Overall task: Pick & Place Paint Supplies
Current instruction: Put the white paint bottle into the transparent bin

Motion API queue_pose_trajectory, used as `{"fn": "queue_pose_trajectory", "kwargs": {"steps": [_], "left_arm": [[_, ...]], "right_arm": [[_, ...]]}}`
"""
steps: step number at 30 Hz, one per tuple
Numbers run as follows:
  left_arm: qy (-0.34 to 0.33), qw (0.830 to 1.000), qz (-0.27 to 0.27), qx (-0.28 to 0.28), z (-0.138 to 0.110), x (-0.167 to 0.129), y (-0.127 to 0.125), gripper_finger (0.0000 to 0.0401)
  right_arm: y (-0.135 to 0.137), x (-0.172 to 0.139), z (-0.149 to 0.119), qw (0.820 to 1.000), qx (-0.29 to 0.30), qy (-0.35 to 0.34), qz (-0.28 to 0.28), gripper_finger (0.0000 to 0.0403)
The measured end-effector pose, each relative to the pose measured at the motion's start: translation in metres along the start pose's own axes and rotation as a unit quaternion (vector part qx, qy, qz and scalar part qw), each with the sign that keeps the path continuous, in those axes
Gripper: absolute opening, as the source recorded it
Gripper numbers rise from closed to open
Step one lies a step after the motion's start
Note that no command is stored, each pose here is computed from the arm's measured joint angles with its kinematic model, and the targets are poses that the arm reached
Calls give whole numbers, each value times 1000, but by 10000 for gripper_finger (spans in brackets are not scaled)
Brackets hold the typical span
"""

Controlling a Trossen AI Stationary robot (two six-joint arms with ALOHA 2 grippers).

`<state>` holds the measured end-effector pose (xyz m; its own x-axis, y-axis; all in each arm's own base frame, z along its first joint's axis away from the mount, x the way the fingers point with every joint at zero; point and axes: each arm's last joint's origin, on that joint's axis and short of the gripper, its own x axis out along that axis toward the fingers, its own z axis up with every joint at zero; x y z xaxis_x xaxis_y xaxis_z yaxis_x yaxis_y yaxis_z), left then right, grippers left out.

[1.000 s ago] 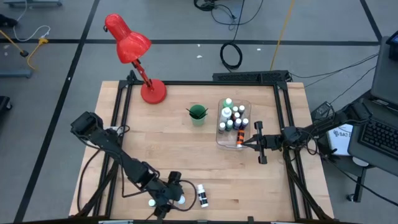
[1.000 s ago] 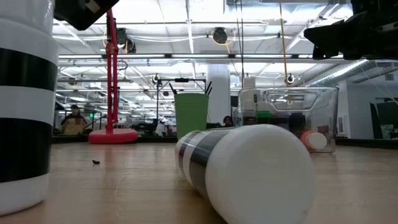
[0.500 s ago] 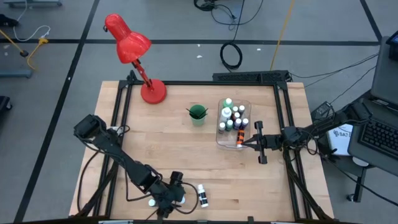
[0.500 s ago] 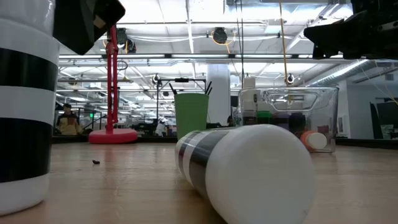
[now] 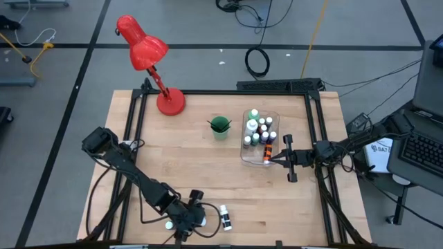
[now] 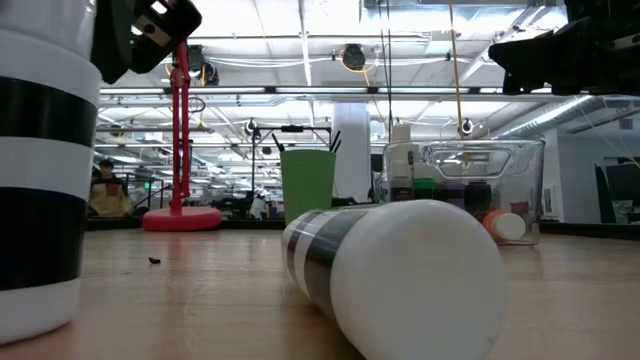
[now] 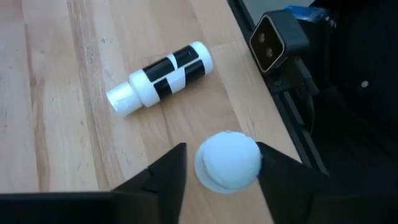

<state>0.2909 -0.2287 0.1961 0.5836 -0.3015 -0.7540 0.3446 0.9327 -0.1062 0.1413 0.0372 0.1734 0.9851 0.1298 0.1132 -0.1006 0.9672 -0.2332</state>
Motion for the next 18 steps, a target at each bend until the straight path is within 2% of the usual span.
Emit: {"fn": "queue_pose_trajectory", "kwargs": {"steps": [4, 7, 11, 15, 18], "left_arm": [[5, 1000, 2, -2, 0, 0, 4, 98], [-3, 1000, 3, -7, 6, -5, 13, 91], [-63, 998, 13, -22, 26, -31, 34, 91], [-146, 984, 67, -78, 49, -69, 76, 91], [-204, 967, 103, -115, 66, -96, 122, 91]], "right_arm": [[0, 0, 0, 1000, 2, 0, 0, 4], [0, 0, 0, 1000, 4, 0, 0, 4], [0, 0, 1, 1000, 13, -3, -1, 4], [0, 0, 1, 1000, 17, -3, -1, 4], [0, 0, 1, 1000, 17, -3, -1, 4]]}}
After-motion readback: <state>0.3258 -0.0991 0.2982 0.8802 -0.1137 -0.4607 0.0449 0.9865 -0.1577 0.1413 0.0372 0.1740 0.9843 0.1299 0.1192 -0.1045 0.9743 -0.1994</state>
